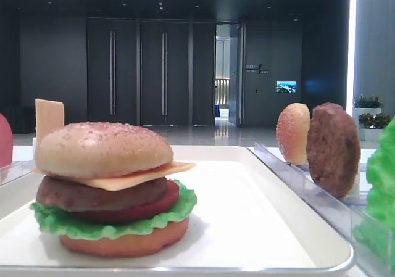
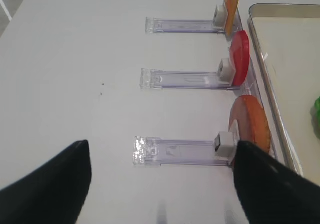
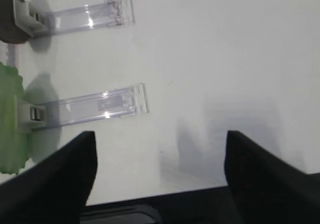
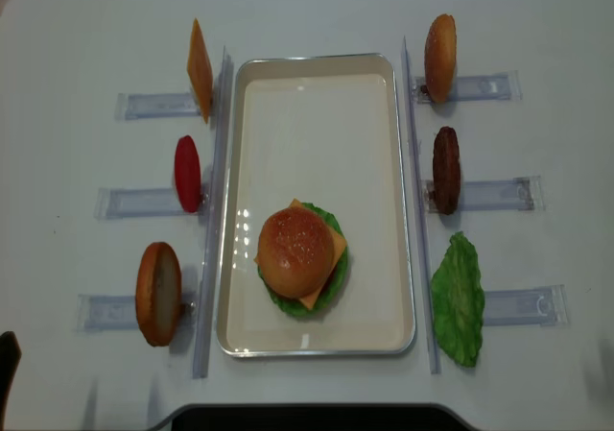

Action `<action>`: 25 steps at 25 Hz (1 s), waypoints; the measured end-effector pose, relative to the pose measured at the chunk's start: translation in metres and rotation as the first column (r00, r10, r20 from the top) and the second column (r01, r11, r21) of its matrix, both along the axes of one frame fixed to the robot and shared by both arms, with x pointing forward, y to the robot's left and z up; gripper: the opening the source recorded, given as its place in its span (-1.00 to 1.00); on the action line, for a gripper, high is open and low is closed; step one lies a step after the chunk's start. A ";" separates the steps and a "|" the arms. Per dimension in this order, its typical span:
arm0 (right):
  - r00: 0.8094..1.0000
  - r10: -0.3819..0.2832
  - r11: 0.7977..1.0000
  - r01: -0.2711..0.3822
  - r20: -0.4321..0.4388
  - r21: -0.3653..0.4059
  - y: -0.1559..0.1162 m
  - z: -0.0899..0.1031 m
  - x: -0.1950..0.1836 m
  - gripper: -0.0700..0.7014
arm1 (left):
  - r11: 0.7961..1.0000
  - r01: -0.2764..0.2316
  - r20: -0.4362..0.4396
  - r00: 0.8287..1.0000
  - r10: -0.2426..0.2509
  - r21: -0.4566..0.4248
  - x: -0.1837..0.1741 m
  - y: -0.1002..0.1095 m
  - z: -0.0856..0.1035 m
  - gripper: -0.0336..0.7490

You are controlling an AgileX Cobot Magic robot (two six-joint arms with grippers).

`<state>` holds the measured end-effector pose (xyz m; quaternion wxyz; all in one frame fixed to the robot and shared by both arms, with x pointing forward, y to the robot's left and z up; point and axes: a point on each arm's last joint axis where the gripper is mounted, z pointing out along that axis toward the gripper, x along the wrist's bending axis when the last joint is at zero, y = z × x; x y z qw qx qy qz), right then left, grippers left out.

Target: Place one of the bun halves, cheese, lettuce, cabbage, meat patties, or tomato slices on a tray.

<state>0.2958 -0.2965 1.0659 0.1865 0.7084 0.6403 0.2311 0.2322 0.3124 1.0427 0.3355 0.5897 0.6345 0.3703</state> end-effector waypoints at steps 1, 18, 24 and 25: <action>1.000 0.003 1.000 -0.002 0.023 -0.010 0.001 -0.001 -0.008 0.50 | 1.000 0.000 0.000 1.000 0.000 0.000 0.000 0.000 0.000 0.85; 0.925 0.008 0.994 0.035 0.381 -0.106 0.004 -0.013 -0.074 0.50 | 1.000 0.000 0.000 1.000 0.000 0.000 0.000 0.000 0.000 0.85; 0.915 0.005 0.994 0.041 0.404 -0.104 0.003 -0.018 -0.068 0.50 | 1.000 0.000 -0.001 1.000 0.000 0.000 0.000 0.000 0.000 0.85; 0.913 0.004 0.994 0.041 0.408 -0.103 0.003 -0.018 -0.067 0.50 | 1.000 0.000 -0.001 1.000 0.000 0.000 0.000 0.000 0.000 0.85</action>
